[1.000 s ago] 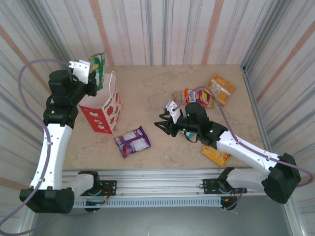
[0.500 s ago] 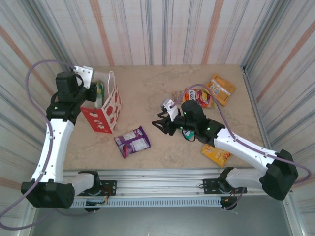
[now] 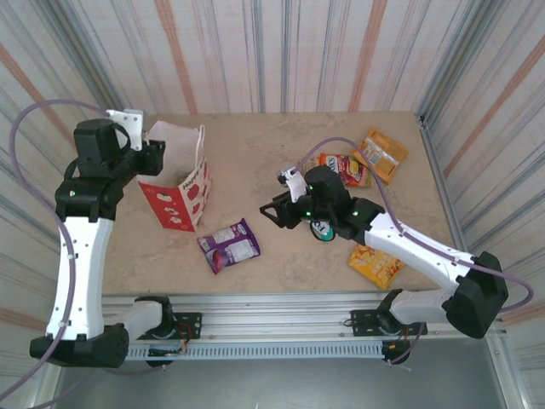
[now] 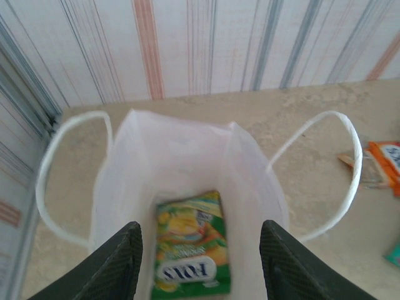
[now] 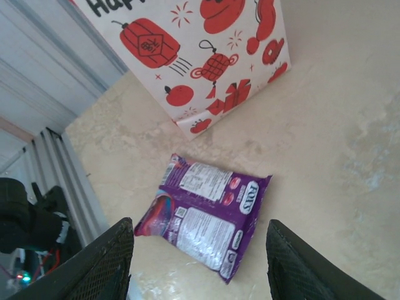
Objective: Place the snacks into the paper bag
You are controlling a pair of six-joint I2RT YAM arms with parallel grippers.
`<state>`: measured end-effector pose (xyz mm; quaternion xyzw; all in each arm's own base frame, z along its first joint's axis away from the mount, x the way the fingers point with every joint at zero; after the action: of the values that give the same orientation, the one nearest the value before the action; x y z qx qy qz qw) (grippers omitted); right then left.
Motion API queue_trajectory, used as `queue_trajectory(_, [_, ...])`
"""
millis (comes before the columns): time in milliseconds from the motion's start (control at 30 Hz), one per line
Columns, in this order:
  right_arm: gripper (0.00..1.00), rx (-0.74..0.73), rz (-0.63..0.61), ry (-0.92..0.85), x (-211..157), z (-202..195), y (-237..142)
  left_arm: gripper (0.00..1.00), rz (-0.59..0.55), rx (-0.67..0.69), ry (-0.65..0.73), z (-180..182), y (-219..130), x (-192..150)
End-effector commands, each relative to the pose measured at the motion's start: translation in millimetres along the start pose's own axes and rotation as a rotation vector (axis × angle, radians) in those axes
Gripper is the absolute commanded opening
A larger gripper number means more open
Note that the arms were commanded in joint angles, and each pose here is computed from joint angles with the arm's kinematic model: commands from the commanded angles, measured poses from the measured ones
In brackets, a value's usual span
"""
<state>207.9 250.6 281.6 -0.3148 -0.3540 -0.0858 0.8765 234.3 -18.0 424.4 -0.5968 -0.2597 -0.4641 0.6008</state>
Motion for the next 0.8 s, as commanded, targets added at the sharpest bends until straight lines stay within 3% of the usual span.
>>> queue_trajectory(0, [0.58,-0.076,0.084,0.169,-8,-3,3,0.53,0.067,-0.053,-0.108,-10,-32,-15])
queue_trajectory(233, [0.62,-0.183,0.213,0.352,-26,-8,16,0.50,0.163,-0.058,-0.179,-21,-73,-43])
queue_trajectory(467, [0.66,-0.250,0.370,0.434,-49,-12,51,0.48,0.259,-0.086,-0.290,-34,-86,-84])
queue_trajectory(767, [0.51,-0.251,0.475,0.442,-64,-29,106,0.47,0.316,-0.115,-0.367,-46,-90,-117])
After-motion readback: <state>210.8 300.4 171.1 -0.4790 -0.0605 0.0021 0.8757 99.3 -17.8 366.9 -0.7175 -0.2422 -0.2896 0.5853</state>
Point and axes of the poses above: each hand's point on the last joint's axis, 136 mm out from that joint toward the fingers, its own y axis out along the fingers, its own z axis along the line the jaws close on, x = y × z, the point moved 9 cm from there along -y, back along the fingers, and after that the axes turned 12 degrees about y, right-handed, at the moved point
